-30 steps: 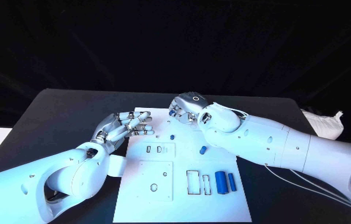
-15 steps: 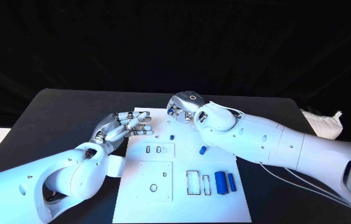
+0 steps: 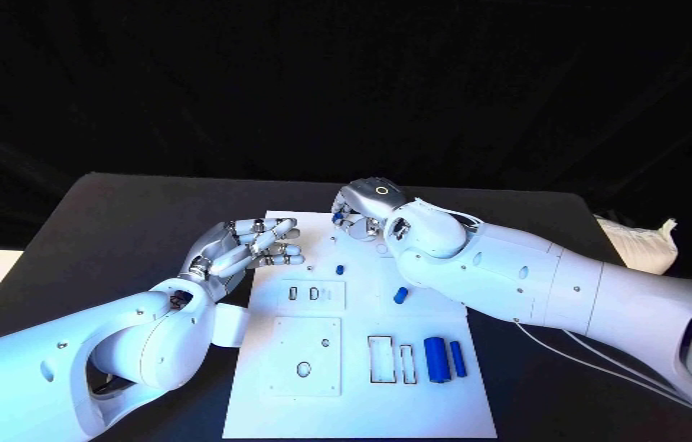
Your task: Assemble the parts on the task board
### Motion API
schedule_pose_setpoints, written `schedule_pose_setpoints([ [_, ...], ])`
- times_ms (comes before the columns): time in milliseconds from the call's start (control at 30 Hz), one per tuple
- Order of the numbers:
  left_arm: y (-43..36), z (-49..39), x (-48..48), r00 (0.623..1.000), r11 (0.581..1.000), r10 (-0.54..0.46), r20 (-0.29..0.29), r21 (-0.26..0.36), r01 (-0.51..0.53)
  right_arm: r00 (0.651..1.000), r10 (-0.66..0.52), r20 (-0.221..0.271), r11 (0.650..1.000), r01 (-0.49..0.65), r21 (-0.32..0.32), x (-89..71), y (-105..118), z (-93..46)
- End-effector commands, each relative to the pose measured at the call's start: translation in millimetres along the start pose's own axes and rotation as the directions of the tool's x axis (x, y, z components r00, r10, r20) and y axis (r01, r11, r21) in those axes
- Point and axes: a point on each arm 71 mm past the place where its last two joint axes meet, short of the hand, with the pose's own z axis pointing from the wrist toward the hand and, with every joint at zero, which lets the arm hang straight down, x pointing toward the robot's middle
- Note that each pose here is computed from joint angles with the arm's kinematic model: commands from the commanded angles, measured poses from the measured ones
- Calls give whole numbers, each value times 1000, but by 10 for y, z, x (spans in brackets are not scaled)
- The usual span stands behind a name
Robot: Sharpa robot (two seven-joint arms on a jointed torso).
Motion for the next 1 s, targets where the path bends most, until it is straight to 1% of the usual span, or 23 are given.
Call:
schedule_pose_setpoints([
  [33,-13,3,20,1000,1000,-10,-19,5,10,999,-20,-44,1000,21,4,75,-6,-33],
  [267,-13,3,13,1000,1000,-10,-17,5,10,999,-16,-27,1000,16,-3,52,-5,-55],
  [633,-13,2,7,1000,1000,-9,-17,5,9,1000,-15,-26,1000,15,-5,48,3,-61],
  [1000,-13,1,5,1000,1000,-9,-16,4,9,1000,-8,-14,1000,8,16,49,-33,-55],
])
